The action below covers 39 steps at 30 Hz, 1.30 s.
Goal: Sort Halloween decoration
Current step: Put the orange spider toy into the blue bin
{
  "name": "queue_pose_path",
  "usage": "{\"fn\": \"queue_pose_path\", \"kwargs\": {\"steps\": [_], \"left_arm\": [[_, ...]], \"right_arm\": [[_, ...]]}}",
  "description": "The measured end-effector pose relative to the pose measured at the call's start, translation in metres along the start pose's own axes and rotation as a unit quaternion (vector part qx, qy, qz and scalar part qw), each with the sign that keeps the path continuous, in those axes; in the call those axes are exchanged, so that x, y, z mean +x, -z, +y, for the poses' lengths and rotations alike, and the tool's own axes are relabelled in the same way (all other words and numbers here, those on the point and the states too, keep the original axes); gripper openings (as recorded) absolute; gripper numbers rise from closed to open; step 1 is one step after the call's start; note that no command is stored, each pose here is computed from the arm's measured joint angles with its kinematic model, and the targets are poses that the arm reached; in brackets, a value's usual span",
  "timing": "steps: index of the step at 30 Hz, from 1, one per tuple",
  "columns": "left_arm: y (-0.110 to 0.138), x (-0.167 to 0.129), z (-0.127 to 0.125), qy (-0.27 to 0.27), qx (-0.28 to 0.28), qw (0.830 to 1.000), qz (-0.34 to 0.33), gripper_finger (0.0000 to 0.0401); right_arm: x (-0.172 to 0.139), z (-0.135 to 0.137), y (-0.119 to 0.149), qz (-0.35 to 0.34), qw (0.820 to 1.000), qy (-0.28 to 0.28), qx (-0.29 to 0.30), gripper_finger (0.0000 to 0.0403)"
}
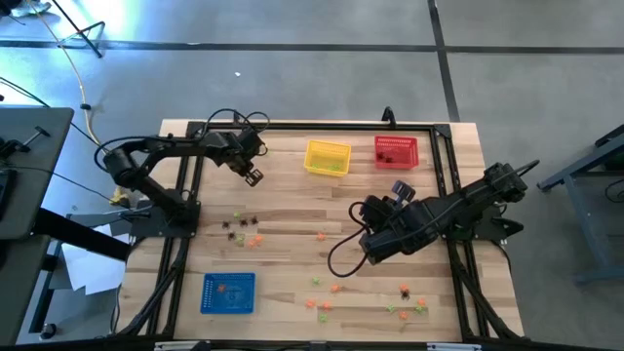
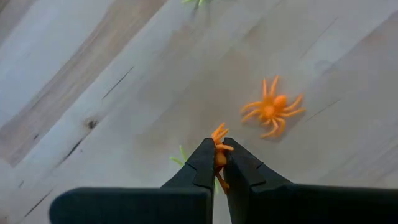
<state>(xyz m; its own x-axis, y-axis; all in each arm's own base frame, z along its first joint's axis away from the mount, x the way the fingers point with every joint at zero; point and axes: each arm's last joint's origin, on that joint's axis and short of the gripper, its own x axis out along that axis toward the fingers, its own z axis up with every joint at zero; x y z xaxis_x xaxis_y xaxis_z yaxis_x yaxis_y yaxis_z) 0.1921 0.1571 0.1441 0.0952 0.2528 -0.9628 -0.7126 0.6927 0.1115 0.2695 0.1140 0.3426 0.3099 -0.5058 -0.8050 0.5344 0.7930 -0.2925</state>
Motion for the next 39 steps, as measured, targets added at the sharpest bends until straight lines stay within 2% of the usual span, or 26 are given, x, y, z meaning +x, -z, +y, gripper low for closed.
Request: {"fn": "queue_pose_path", "kwargs": {"steps": [7,16,21,30,39], "left_arm": [[-0.0041,-0.0026,0.0,0.002,-0.004,1.0,-0.024,0.0015],[-0.0047,-0.0027,0.002,-0.034,0.003,0.999,-0.03,0.0071],[-0.0045,-0.0028,0.002,-0.034,0.007,0.999,-0.029,0.0094],[-0.0027,-0.0028,0.0001,-0.011,0.003,1.0,-0.019,0.0096],[-0.0042,-0.0026,0.002,-0.012,-0.003,1.0,-0.025,0.0097]], "right_arm": [[0.0001,0.0,0.0,0.0,1.0,0.0,0.0,0.0083],[0.0,0.0001,0.0001,0.0,1.0,0.0,0.0,0.0083],[0.0,0.0,0.0,0.0,1.0,0.0,0.0,0.0083],[-0.0001,0.0004,-0.0002,-0.001,1.0,-0.002,0.002,0.0083],[-0.0001,0.0006,-0.0004,-0.002,1.0,-0.003,0.003,0.0083]]}}
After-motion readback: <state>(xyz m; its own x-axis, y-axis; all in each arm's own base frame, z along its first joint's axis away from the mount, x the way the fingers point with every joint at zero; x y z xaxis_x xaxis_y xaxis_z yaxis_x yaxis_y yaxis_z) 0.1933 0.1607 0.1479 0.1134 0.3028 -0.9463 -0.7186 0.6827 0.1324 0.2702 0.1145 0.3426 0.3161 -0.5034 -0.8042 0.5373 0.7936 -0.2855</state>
